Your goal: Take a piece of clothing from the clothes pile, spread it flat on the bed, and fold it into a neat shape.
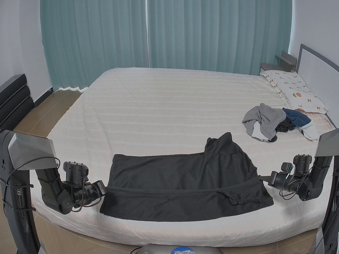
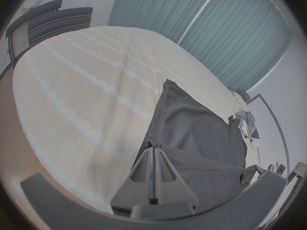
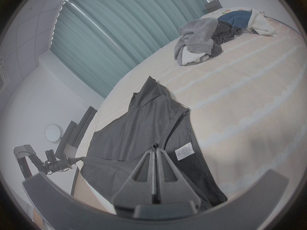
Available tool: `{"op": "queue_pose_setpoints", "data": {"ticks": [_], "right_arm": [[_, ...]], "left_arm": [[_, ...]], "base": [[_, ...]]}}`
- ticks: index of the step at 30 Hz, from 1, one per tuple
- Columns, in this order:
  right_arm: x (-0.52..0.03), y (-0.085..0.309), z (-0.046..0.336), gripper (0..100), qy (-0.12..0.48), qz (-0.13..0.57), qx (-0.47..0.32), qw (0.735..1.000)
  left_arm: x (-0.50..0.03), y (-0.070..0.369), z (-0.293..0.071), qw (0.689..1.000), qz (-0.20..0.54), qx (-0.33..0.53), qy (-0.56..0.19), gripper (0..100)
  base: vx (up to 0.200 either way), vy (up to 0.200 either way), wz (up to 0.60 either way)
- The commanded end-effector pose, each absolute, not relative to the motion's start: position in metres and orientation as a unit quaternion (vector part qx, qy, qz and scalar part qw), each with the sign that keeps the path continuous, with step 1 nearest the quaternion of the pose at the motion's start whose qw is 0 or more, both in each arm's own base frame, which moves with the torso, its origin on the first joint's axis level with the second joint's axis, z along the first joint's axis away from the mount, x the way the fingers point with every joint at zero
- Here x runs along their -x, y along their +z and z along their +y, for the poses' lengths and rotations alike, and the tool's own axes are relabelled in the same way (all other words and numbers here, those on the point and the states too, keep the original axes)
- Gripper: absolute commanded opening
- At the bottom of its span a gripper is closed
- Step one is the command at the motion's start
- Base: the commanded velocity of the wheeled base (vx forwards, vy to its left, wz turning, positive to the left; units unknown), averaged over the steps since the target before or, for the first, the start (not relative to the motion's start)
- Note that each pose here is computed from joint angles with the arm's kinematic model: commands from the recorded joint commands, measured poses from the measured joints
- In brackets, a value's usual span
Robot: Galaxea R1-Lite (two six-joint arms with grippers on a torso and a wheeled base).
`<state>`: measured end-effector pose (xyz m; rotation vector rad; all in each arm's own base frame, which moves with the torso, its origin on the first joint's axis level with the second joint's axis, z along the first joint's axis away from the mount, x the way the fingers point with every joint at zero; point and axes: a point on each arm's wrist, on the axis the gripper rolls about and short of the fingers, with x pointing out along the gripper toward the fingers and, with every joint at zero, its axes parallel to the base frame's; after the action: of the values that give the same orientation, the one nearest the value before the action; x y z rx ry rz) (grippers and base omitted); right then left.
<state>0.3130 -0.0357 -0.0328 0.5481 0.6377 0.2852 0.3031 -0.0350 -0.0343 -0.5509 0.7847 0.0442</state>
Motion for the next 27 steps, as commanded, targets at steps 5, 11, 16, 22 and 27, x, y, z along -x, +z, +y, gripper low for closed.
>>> {"op": "queue_pose_setpoints", "data": {"ticks": [5,11,16,22,27], "right_arm": [[-0.3168,-0.0433,-0.0344,0,0.131,0.318,-0.265,0.901],[-0.3176,-0.0487,-0.0306,0,0.134,0.324,-0.263,0.899],[-0.3173,-0.0494,-0.0306,100,0.134,0.324,-0.264,0.898],[-0.3178,-0.0486,-0.0311,100,0.13,0.324,-0.278,0.895],[-0.3231,-0.0436,-0.0323,100,0.113,0.319,-0.334,0.88]], "left_arm": [[-0.3081,-0.0391,-0.0356,0.885,0.378,0.27,0.023,0],[-0.3094,-0.0422,-0.0362,0.884,0.381,0.27,0.024,0],[-0.3104,-0.0431,-0.0368,0.884,0.38,0.27,0.023,100],[-0.3088,-0.0423,-0.0361,0.884,0.38,0.27,0.024,100],[-0.3086,-0.0368,-0.0314,0.887,0.371,0.275,0.028,100]], "base": [[0.0,0.0,0.0],[0.0,0.0,0.0],[0.0,0.0,0.0],[0.0,0.0,0.0],[0.0,0.0,0.0]]}}
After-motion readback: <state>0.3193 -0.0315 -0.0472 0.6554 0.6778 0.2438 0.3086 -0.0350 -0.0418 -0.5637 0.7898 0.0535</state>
